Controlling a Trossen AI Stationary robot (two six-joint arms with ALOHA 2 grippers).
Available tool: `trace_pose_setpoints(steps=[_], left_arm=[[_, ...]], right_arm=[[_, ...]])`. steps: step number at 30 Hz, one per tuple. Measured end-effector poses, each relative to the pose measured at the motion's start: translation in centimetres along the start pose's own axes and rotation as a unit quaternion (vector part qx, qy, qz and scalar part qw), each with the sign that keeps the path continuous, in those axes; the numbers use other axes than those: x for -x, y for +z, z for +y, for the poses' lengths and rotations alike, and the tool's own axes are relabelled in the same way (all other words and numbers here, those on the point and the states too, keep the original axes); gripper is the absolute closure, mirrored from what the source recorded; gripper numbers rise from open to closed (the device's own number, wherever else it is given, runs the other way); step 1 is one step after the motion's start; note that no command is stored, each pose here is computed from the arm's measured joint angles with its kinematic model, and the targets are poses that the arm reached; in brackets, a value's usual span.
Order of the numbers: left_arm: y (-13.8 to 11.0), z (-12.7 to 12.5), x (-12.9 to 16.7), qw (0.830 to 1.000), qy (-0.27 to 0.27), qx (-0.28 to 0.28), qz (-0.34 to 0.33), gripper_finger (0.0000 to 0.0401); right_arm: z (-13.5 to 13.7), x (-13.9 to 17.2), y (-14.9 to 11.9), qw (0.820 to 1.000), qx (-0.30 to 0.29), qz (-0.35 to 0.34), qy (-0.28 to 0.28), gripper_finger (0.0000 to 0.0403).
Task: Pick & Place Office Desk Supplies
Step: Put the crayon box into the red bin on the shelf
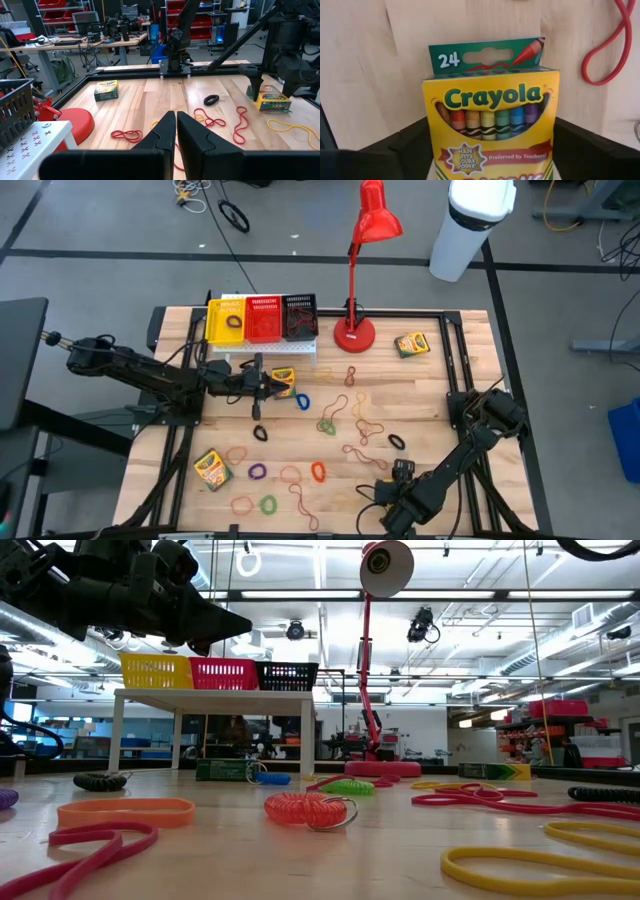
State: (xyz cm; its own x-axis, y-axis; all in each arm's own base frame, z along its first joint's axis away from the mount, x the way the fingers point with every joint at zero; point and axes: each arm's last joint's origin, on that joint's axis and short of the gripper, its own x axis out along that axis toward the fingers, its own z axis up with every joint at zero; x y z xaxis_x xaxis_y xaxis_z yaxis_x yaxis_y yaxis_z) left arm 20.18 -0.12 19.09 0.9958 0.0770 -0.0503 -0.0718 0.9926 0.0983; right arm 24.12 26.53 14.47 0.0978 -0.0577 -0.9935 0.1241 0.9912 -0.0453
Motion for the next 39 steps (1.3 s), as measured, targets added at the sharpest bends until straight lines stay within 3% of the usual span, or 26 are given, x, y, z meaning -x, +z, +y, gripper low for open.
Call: trace_pose_setpoints(steps=[6, 13, 16, 20, 24, 29, 33, 39], left_arm=[[0.0, 0.0, 0.0, 1.000, 0.000, 0.000, 0.000, 0.0378], [0.0, 0.0, 0.0, 1.000, 0.000, 0.000, 0.000, 0.0378], [0.5, 0.2, 0.0, 0.999, 0.020, 0.018, -0.028, 0.0378], [1.0, 0.1, 0.1, 0.990, 0.006, 0.132, -0.052, 0.0378], [1.0, 0.1, 0.1, 0.975, -0.007, 0.216, -0.050, 0.0378], [1.3, 0.1, -0.3, 0.971, -0.008, 0.236, -0.039, 0.0375], [1.8, -0.8, -1.4, 0.968, -0.018, 0.246, 0.051, 0.0344], [2.6, -2.6, -3.0, 0.958, 0.005, 0.259, 0.122, 0.0241]], right_arm=[[0.2, 0.5, 0.3, 1.000, 0.001, -0.016, -0.003, 0.0092], [1.0, 3.6, 3.3, 0.991, 0.041, -0.129, -0.017, 0.0066], [0.3, 4.2, 4.6, 0.977, 0.058, -0.191, -0.072, 0.0078], [-1.7, 4.0, 6.7, 0.948, 0.040, -0.266, -0.170, 0.0087], [-4.9, 2.8, 8.7, 0.924, 0.012, -0.287, -0.252, 0.0076], [-9.2, 1.5, 12.0, 0.899, -0.025, -0.305, -0.313, 0.0069], [-12.0, 1.1, 14.8, 0.888, -0.035, -0.320, -0.329, 0.0073], [-14.4, 1.4, 17.7, 0.878, -0.036, -0.350, -0.323, 0.0076]])
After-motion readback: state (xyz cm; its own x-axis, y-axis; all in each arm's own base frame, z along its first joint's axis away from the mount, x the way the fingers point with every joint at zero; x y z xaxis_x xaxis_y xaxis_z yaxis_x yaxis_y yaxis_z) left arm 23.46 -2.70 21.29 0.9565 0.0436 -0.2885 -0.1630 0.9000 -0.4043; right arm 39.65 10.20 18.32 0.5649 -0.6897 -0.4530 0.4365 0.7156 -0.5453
